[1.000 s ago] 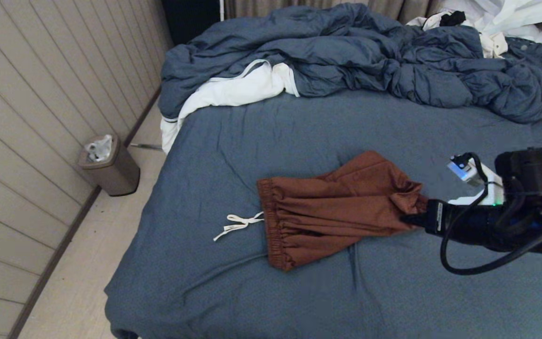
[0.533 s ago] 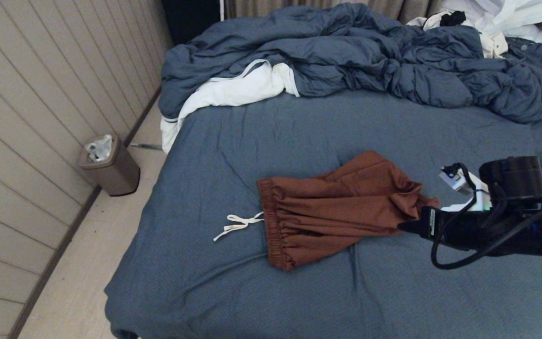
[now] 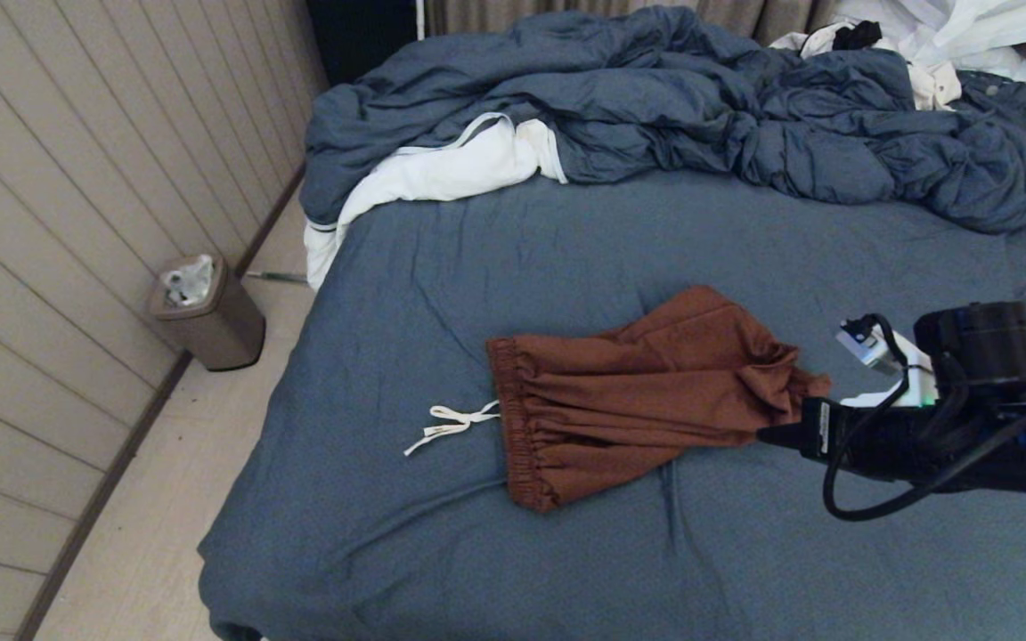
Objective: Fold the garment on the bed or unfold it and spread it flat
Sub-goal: Unford the brown shorts
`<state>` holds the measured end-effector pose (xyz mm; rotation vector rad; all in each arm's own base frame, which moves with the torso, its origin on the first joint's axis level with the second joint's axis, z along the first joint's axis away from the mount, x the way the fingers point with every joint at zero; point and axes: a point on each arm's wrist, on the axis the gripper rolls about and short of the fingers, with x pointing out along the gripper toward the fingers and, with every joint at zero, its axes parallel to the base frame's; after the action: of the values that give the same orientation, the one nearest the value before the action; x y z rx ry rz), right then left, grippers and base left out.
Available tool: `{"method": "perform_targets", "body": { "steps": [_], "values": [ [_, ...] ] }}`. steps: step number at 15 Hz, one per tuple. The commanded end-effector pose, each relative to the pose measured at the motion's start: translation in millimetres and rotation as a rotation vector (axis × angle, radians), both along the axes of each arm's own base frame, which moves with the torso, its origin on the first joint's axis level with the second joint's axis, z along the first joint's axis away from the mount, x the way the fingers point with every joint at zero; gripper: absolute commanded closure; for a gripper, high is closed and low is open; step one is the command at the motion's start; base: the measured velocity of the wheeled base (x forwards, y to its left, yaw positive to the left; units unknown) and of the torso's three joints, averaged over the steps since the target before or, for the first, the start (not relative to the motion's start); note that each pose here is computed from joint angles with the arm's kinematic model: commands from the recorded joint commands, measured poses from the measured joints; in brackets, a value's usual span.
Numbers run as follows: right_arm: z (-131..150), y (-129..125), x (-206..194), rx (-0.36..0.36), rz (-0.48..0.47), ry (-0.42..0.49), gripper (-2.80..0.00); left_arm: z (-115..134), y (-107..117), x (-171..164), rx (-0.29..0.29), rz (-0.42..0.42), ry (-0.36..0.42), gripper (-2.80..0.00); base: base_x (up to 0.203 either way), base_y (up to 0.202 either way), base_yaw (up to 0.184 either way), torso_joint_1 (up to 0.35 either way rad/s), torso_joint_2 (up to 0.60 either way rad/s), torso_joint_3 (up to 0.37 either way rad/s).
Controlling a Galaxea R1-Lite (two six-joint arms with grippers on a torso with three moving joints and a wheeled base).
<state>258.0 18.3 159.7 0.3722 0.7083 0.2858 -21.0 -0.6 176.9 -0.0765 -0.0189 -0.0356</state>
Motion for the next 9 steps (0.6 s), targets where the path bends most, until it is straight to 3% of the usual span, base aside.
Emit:
{"method": "perform_targets", "body": {
  "steps": [1,5,7,9],
  "values": [
    [3.1,0.2,-2.6,0.003,0.001,-0.012,0.00,29.5,-2.2,60.8,-0.040,-0.086,0.242,0.00,0.000,0.000,0.000,0.000,0.00,0.000],
    [2.8,-0.2,-1.8,0.003,0.000,-0.012,0.00,20.8,-17.3,171.8,-0.242,-0.263,0.578,0.00,0.000,0.000,0.000,0.000,0.00,0.000],
    [1.5,-1.3,0.9,0.002,-0.006,-0.006,0.00,3.5,-43.4,228.4,-0.323,-0.303,0.719,0.00,0.000,0.000,0.000,0.000,0.00,0.000],
    [4.4,-2.3,1.3,0.003,-0.009,-0.018,0.00,-11.6,-85.6,267.3,-0.388,-0.303,0.802,0.00,0.000,0.000,0.000,0.000,0.00,0.000]
  ]
}}
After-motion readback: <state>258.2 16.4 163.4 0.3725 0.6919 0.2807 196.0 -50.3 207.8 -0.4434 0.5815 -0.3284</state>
